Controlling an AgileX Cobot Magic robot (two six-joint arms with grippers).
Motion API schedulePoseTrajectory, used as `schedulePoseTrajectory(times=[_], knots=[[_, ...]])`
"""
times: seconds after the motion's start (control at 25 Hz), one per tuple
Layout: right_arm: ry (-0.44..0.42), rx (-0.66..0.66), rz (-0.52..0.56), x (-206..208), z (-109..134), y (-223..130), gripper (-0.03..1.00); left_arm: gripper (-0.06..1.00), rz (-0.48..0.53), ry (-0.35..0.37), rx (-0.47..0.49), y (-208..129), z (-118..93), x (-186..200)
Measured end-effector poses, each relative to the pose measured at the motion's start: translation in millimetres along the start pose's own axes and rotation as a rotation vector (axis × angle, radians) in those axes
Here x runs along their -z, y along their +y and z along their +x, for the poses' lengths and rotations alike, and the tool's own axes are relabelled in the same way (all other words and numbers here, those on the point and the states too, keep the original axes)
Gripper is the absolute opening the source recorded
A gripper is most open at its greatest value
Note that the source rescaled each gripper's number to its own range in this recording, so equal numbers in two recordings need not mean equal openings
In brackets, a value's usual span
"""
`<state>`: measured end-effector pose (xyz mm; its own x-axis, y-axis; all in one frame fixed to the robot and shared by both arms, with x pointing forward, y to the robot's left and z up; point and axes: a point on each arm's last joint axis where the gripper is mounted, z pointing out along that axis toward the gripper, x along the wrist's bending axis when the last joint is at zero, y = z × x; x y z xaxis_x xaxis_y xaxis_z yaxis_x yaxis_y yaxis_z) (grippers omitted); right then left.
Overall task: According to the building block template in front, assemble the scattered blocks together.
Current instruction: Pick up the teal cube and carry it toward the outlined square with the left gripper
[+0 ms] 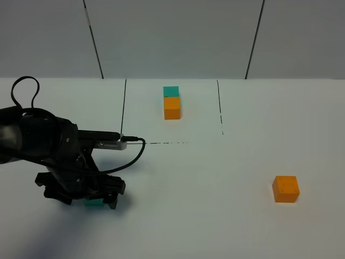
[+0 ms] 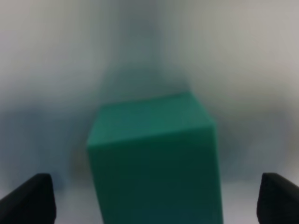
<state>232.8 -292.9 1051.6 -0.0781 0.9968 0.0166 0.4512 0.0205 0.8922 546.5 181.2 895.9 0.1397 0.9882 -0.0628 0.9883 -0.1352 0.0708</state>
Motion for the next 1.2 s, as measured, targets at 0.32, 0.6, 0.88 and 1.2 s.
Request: schedulePoseTrajectory(times=[0.32, 0.6, 0.88, 1.2], knots=[[-0.001, 0.000, 0.000, 0, 0, 0, 0.80, 0.91, -0.012, -0.002, 0.000, 4, -1, -4], [-0.001, 0.000, 0.000, 0, 0, 0, 0.80, 0.88, 0.016, 0.005, -0.001, 4, 0, -13], [-0.001, 0.000, 0.000, 0, 0, 0, 0.80, 0.75, 0.016, 0.011, -0.009, 4, 0, -13], [-0.001, 0.000, 0.000, 0, 0, 0, 0.80, 0.49, 0.000, 0.012, -0.012, 5, 1, -13]])
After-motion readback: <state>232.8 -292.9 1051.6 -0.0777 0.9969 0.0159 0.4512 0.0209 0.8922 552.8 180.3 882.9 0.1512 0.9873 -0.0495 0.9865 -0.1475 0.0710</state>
